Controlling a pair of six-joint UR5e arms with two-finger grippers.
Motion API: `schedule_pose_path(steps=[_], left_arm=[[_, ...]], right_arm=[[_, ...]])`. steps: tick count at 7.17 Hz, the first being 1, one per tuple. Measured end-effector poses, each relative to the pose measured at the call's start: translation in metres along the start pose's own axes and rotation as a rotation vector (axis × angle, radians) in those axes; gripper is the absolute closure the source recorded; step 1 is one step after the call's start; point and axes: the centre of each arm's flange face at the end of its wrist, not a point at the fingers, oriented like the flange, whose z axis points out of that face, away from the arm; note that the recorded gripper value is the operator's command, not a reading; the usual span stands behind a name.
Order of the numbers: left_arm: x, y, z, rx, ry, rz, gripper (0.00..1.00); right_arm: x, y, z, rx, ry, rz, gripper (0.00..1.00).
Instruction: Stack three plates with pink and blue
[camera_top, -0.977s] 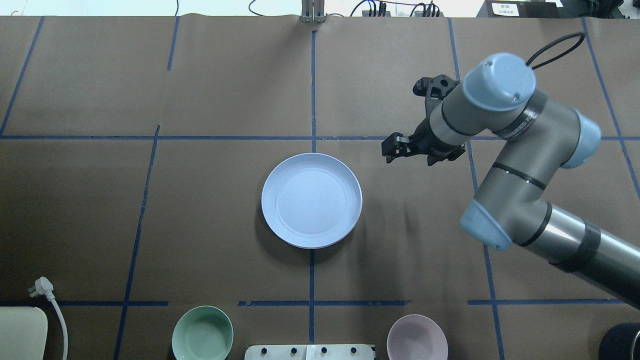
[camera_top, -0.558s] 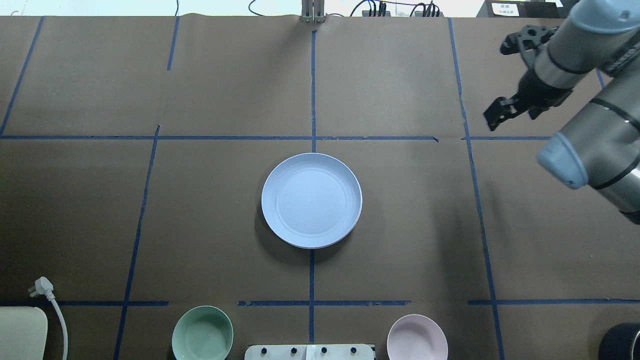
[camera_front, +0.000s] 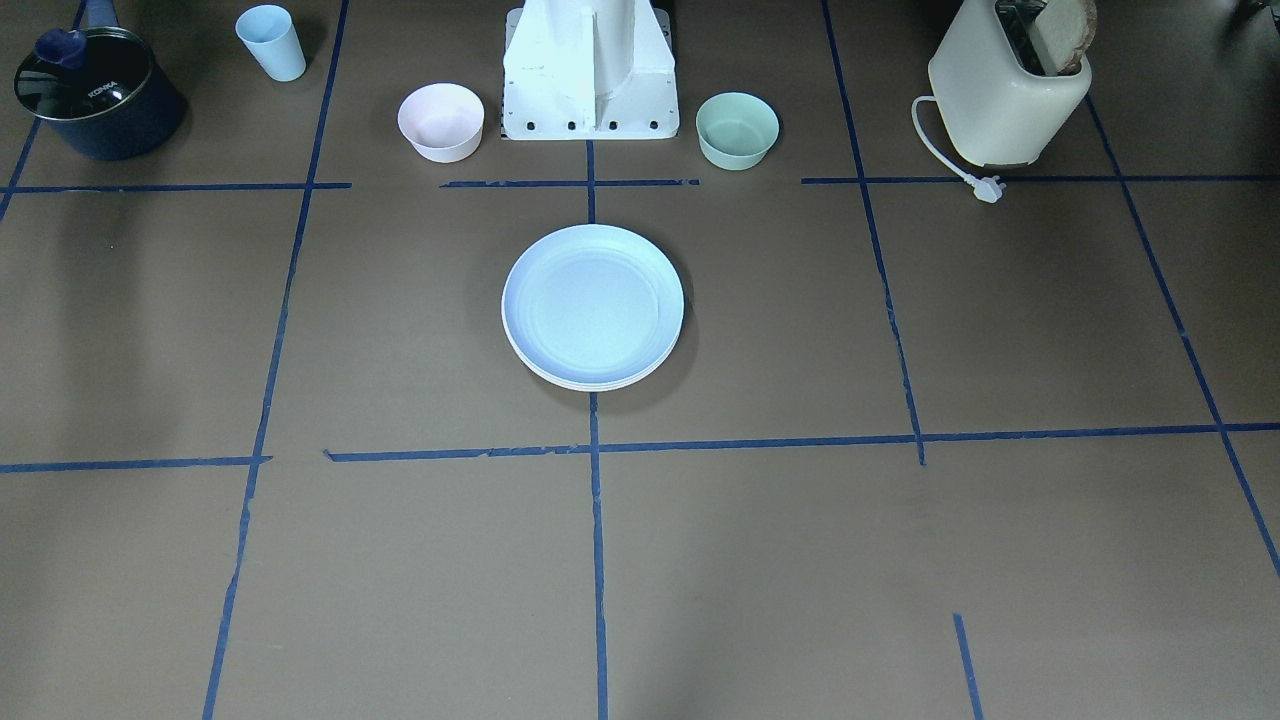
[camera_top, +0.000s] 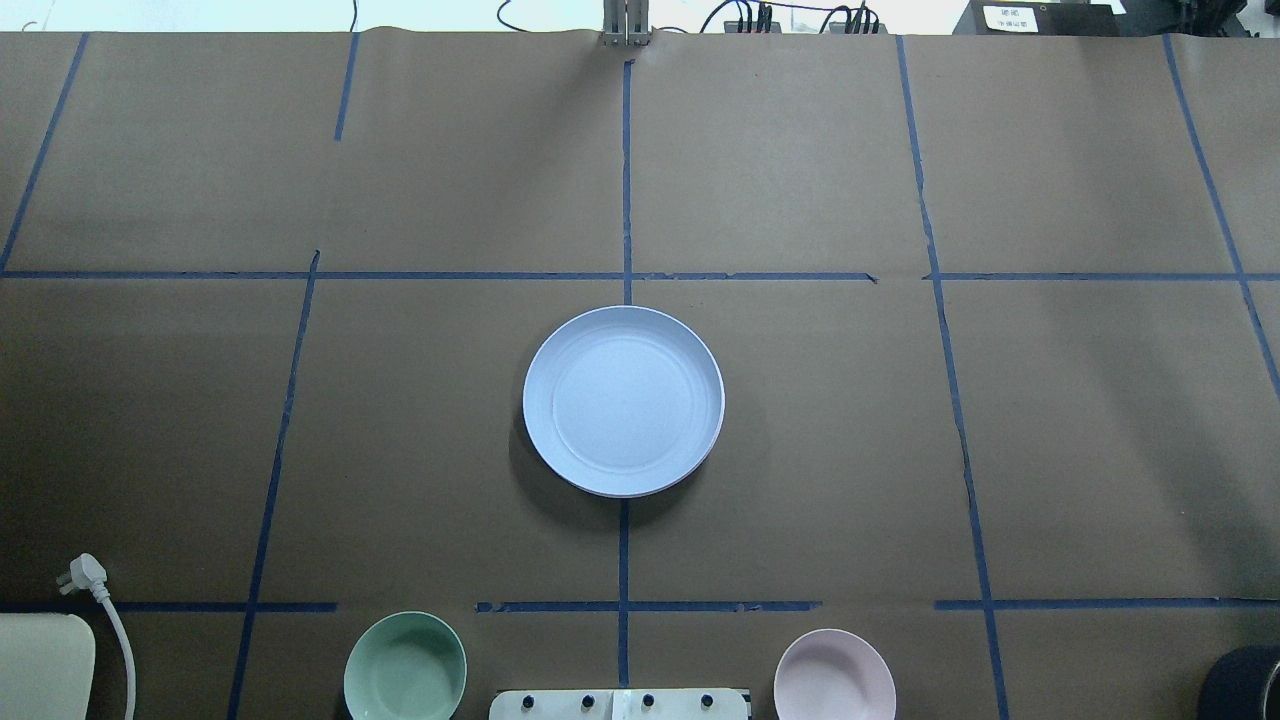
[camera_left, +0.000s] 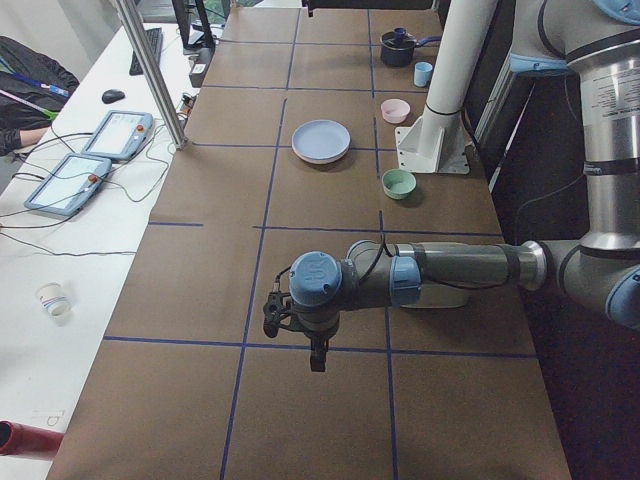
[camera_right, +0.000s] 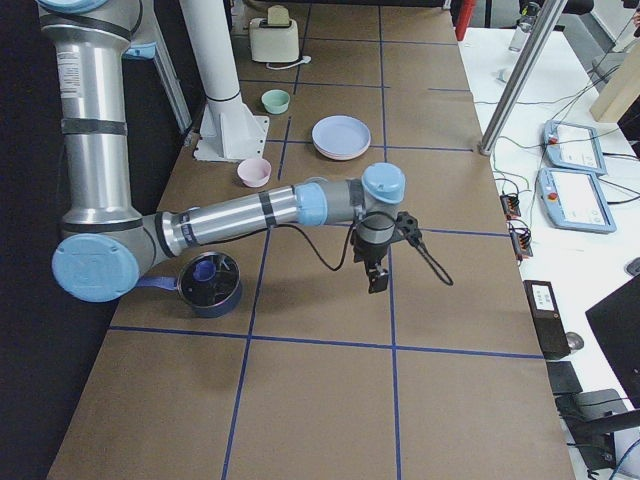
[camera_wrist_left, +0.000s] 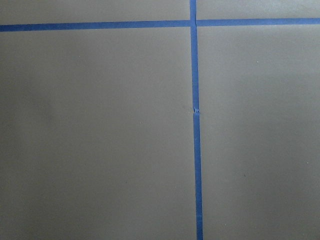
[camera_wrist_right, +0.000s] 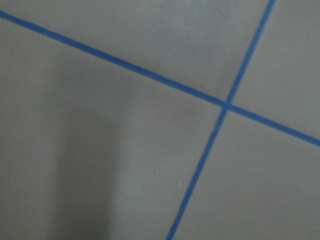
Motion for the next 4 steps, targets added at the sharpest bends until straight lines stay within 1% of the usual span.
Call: schedule_pose_path(steps=[1, 2, 4], left_arm=[[0.004, -0.004, 0.002, 0.001, -0.005, 0.010, 0.00], [0.006, -0.006, 0.007, -0.006, -0.013, 0.020, 0.00], [0.006, -0.012, 0.012, 0.011, -0.041, 0.053, 0.00]], right_arm=[[0.022, 0.041, 0.008, -0.019, -0.004, 0.050, 0.00], [0.029, 0.061, 0.013, -0.031, -0.008, 0.081, 0.00], [0.031, 0.070, 0.016, -0.031, -0.027, 0.099, 0.00]])
